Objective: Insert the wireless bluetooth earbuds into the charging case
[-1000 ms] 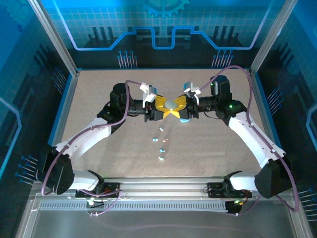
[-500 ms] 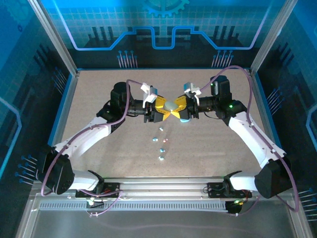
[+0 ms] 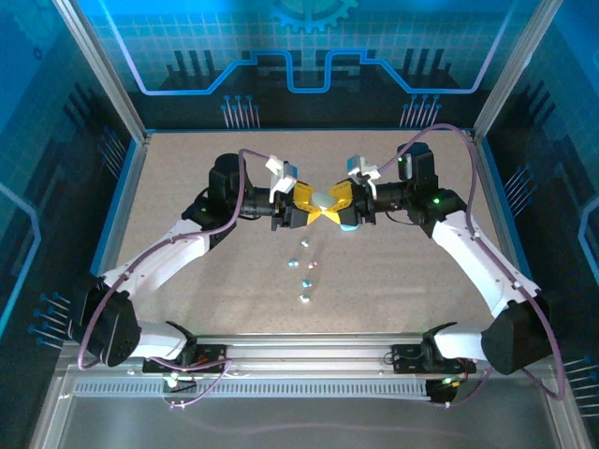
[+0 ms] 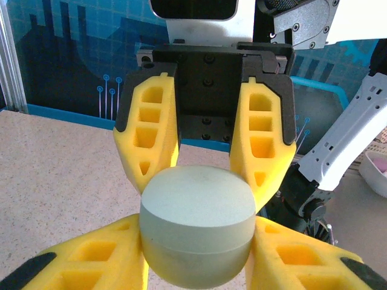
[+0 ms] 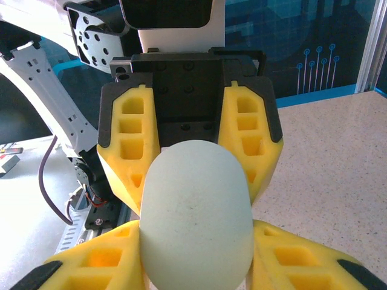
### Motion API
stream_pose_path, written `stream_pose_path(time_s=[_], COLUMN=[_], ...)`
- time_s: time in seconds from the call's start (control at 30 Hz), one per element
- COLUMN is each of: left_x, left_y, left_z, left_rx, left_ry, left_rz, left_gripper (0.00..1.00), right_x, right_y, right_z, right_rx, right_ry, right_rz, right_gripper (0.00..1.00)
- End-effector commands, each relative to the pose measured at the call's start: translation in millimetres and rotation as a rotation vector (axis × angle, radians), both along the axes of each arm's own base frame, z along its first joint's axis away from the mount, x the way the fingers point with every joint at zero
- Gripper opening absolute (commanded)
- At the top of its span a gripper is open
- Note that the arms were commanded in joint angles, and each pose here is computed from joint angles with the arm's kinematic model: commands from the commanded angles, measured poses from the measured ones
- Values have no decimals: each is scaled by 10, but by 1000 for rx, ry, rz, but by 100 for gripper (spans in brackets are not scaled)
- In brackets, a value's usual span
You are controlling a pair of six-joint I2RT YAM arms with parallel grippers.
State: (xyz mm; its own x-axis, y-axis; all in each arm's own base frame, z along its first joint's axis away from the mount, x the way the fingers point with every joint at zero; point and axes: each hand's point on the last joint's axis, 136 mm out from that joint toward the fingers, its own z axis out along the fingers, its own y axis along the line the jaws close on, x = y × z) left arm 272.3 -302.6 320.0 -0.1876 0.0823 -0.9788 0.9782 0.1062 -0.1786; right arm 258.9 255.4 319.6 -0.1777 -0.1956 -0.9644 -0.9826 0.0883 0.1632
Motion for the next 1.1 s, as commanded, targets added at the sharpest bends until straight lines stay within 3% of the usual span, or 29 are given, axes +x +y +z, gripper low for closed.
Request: stream_pose_path(time_s=[0.0,0.23,0.5,0.93,1.07], left_x=[-80,-125,-118,-142,-128], left_y=[-31,-13,-9,-34,-33], left_z=[23,-44,-37,-31,-50], left_rx=[6,21,20,12,16], left_ry=[-33,-48,-36,-22,-16], left_rz=[-51,-55,-50,-61,-51], left_gripper=[37,34,34,35,42], right_x=[1,203,352,298,295], right_y=[3,-106,-148,-58,-56], right_z=[164,163,115,118,137], right_rx=[27,16,-12,-31,-30], right_ry=[-24,86,64,-8,-22], right_rz=[-7,-95,-187,-160,-164], right_gripper=[42,49,55,28,21])
